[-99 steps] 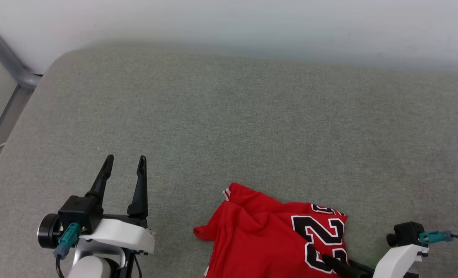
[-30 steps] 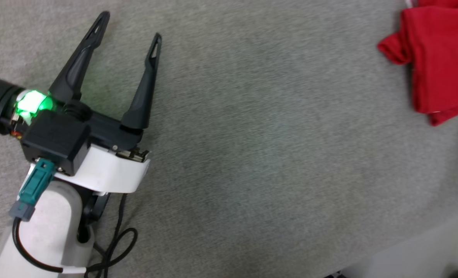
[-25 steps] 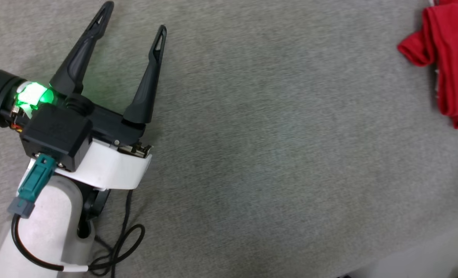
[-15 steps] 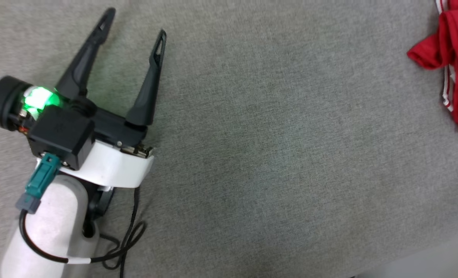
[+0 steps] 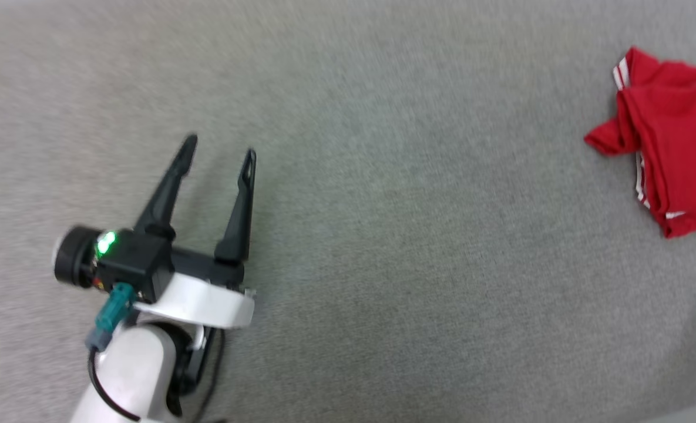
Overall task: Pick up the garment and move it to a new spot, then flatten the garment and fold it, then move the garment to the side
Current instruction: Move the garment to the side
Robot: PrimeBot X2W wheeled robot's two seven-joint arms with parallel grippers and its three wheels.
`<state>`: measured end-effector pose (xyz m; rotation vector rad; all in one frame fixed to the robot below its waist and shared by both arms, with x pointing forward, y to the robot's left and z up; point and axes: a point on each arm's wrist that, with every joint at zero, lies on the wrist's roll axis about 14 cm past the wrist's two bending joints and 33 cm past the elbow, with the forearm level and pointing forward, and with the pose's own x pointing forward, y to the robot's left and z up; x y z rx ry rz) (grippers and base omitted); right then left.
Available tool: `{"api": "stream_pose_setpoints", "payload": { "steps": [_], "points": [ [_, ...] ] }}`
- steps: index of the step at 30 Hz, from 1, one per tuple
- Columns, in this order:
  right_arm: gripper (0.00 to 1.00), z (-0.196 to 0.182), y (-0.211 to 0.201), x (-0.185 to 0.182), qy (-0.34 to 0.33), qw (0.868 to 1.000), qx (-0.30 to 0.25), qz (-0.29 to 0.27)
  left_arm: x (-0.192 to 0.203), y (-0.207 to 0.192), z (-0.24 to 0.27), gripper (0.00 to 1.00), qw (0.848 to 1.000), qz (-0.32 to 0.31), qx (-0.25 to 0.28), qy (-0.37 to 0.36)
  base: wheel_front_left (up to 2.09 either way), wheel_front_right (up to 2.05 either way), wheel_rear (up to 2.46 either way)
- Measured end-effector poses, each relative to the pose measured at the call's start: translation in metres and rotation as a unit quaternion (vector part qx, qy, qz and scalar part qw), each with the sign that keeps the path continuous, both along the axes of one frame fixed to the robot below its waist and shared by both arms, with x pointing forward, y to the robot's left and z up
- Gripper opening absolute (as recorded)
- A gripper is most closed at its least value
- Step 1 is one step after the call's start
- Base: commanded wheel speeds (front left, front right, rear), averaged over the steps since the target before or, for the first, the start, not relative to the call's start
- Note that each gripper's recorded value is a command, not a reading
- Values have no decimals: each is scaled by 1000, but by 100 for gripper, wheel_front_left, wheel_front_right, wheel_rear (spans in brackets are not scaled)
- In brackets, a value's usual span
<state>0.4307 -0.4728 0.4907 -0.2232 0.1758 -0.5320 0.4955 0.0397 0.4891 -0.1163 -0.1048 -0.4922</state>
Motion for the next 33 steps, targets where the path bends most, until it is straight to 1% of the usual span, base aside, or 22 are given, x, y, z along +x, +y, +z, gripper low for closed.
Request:
{"api": "stream_pose_setpoints", "payload": {
  "steps": [3,9,16,22,25,28,33],
  "points": [
    [100,-2,22,-3,-17,999,20,21,-13,12,6,100,1000,19,3,1,0,0,0],
    [100,-14,84,-8,-37,994,59,84,-37,39,14,100,998,62,6,9,0,0,0],
    [100,-16,166,-13,-66,979,105,161,-64,74,22,100,993,115,15,9,0,0,0],
    [100,-4,237,-23,-83,960,137,228,-89,103,27,100,987,158,23,7,0,0,0],
    [100,9,263,-30,-96,951,144,257,-101,117,28,100,984,177,22,9,0,0,0],
    [100,22,279,-40,-105,944,146,278,-114,126,29,100,982,188,26,8,0,0,0],
    [100,38,289,-62,-114,939,144,291,-133,134,29,100,980,197,31,8,0,0,0]
  ]
}}
